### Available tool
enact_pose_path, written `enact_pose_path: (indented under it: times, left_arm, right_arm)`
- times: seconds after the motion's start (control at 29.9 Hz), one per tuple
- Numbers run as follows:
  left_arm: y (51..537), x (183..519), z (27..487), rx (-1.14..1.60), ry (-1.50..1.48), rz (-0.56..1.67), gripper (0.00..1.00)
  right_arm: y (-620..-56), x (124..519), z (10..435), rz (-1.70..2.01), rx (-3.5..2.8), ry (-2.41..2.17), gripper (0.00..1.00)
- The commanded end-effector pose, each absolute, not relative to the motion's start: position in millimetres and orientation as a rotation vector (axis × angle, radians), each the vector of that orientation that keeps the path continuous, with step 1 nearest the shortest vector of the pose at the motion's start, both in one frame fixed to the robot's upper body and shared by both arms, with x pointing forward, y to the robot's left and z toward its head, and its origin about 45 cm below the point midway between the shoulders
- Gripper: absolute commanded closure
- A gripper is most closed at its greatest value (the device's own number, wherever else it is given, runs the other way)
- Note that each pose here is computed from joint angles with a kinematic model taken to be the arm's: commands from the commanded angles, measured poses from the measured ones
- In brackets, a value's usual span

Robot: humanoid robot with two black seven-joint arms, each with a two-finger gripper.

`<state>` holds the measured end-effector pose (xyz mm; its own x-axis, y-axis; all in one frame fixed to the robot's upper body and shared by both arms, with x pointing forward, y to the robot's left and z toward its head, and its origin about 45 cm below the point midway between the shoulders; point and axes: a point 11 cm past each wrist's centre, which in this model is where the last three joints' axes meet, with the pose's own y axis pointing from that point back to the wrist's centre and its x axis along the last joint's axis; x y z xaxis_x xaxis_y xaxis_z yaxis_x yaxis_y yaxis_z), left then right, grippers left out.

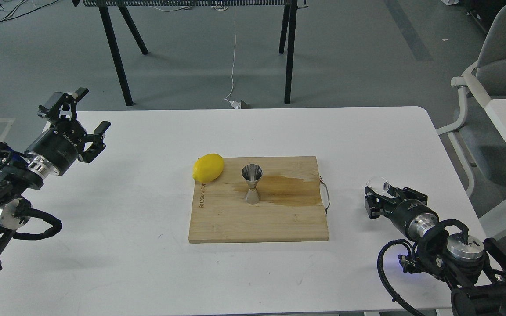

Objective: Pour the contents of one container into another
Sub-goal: 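Close the right gripper around the small clear glass, then lift the glass with the right gripper and carry it over the jigger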

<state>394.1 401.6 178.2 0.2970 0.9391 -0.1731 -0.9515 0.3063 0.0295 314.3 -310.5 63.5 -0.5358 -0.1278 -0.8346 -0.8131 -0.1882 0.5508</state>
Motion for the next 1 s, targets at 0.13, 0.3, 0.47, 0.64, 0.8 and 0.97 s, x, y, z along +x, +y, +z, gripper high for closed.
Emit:
enact_pose_path:
  times: [0.13,0.3,0.47,0.64,0.8,0.97]
  left_arm:
    - [401,394,178,-0.086,0.17,1.258,0.01]
    - [397,395,177,-0.093,0.176,1.254,0.01]
    - [397,395,176,-0.094,0.177,1.253,0.01]
    - [397,394,176,-0.093,0.178,1.254,0.01]
    - [397,394,176,-0.093,0.178,1.254,0.01]
    - [397,394,175,-0.092,0.179,1.254,0.01]
  right_arm:
    - [-295,316,68,1.791,-1.159,1.553,0.57]
    - [-291,317,72,1.776,-1.212,1.566,0.58]
    - [-288,319,76,1.768,-1.239,1.558,0.58]
    - [-287,319,78,1.748,-1.285,1.585,0.58]
    - [-286,320,79,1.736,-1.317,1.596,0.58]
    - [-280,324,86,1.721,-1.358,1.586,0.59]
